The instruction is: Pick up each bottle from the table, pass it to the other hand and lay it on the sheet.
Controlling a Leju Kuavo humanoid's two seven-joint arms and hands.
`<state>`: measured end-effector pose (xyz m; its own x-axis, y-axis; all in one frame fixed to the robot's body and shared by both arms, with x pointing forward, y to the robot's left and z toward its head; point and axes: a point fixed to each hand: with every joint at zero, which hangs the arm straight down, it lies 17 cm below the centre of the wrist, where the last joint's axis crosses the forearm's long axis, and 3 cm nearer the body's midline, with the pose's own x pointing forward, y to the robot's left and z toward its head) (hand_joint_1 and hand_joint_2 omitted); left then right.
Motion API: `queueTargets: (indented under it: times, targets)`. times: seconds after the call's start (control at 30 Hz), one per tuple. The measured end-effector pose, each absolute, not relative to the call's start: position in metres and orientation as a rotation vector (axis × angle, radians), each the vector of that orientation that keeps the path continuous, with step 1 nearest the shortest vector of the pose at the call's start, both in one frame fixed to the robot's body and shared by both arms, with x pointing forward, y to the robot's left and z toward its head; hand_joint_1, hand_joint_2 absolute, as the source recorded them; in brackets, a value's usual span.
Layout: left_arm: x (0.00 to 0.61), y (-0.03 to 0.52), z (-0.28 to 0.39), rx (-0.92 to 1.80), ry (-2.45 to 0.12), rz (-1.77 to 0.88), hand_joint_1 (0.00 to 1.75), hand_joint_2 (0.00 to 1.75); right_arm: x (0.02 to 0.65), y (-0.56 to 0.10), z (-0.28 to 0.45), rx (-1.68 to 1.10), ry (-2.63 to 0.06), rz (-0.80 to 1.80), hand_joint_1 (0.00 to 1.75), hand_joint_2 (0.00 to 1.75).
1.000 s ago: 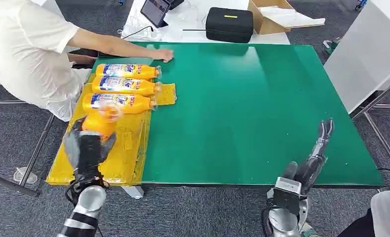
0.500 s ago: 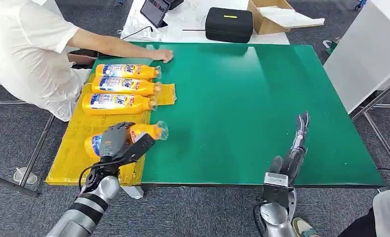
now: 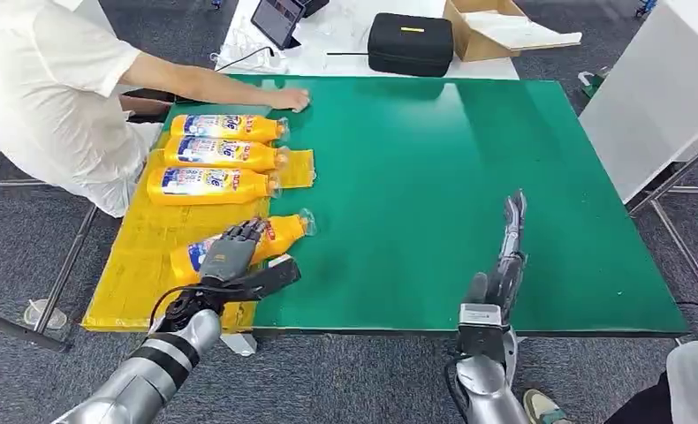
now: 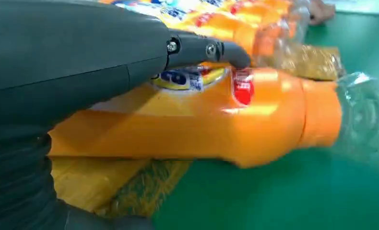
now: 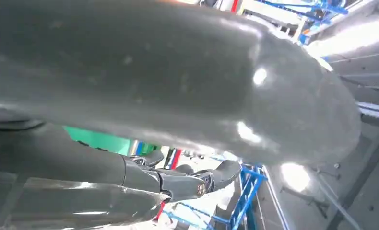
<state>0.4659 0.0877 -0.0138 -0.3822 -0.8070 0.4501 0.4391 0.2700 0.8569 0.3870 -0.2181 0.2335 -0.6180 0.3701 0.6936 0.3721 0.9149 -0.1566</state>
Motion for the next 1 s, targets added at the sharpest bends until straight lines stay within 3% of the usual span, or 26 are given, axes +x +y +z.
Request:
queueTargets:
  times: [0.5,0.7,0.83,1.0]
  targets:
    - [0.456,0.075,0.000,0.293,-1.576,-1.321,0.00,1.75,0.389,-0.213,0.226,-0.505,-2.275,0.007,0.00,0.00]
    - [0.444,0.051,0.038,0.237,-1.750,-1.211,0.00,1.75,0.387,-0.214,0.223,-0.524,-2.268,0.011,0.00,0.00]
    - [0.427,0.030,0.071,0.048,-1.826,-0.962,0.00,1.75,0.385,-0.215,0.216,-0.507,-2.251,0.009,0.00,0.00]
    - [0.405,0.016,0.114,-0.176,-1.873,-0.641,0.00,1.75,0.384,-0.200,0.203,-0.219,-2.204,-0.031,0.00,0.00]
